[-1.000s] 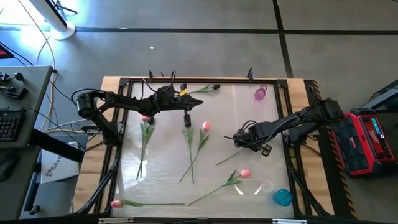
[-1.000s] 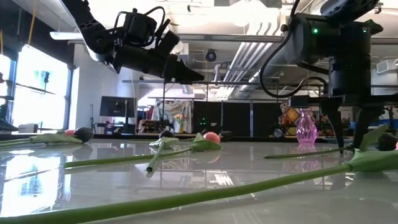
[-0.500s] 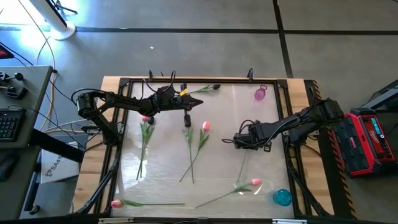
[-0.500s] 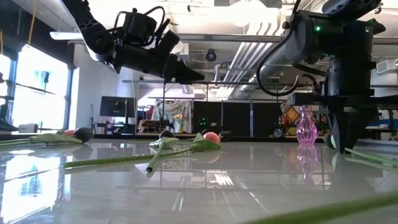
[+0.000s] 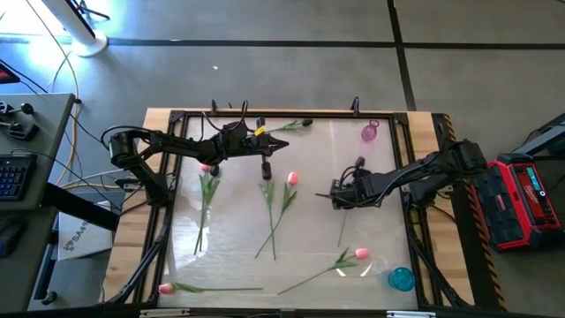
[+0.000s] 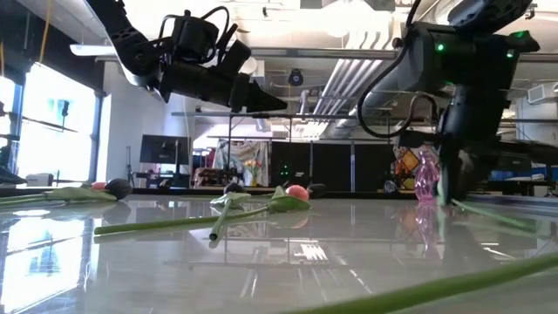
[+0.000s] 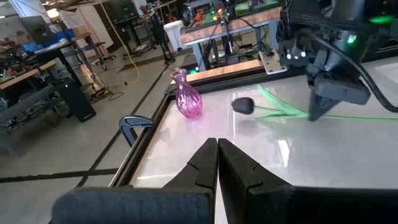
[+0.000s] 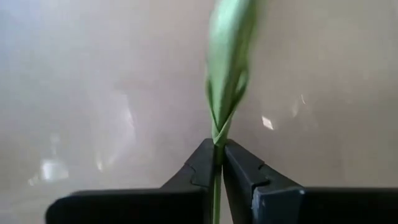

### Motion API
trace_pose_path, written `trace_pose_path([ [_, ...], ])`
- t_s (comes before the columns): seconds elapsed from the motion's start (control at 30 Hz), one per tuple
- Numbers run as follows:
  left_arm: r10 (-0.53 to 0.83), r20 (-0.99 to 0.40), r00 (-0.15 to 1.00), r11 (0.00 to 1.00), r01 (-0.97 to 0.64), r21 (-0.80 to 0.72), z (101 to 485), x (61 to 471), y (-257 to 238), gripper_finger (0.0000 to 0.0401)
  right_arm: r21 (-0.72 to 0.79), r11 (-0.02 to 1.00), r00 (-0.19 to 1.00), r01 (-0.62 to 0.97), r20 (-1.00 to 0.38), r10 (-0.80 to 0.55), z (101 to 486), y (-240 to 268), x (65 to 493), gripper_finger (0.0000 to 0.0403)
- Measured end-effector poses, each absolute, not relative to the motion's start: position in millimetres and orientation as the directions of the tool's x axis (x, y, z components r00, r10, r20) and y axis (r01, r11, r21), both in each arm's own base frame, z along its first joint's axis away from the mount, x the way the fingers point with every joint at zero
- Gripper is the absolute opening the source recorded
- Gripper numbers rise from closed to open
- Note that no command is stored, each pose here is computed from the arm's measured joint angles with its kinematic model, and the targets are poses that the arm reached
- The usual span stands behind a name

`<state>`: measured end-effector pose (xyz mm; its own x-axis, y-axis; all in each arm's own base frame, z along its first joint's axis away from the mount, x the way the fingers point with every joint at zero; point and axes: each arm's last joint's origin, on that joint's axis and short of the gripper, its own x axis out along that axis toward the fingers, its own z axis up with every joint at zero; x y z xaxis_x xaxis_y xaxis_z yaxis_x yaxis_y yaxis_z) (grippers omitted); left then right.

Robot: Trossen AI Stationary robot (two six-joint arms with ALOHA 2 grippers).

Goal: Sort flowers into vase by color
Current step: Put the middle right black flower into the purple vase

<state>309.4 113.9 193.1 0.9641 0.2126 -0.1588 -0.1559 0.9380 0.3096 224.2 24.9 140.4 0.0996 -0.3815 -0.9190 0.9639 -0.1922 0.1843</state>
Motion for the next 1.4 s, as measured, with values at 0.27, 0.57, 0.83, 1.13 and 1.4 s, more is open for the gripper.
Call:
trace_pose_path([
  [0.27,0.213,-0.166,0.963,0.939,-0.155,0.308,192,309,114,0.0,0.21,-0.032,0.151,0.977,-0.791,-0.593,145,19,228,0.0013],
  [0.57,0.212,-0.193,0.958,0.942,-0.147,0.301,190,309,114,0.0,0.169,0.103,0.184,0.98,-0.585,-0.79,152,12,231,0.0005],
  [0.83,0.211,-0.194,0.958,0.948,-0.152,0.28,190,309,114,0.0,0.107,0.141,0.17,0.984,-0.347,-0.922,159,5,232,0.0002],
  [1.13,0.212,-0.191,0.959,0.948,-0.154,0.278,190,309,114,0.0,0.038,0.104,0.11,0.994,-0.238,-0.965,162,-9,232,0.0001],
  [1.4,0.212,-0.191,0.958,0.954,-0.16,0.253,190,309,114,0.0,-0.118,0.143,0.102,0.983,-0.3,-0.948,161,-17,237,0.0],
])
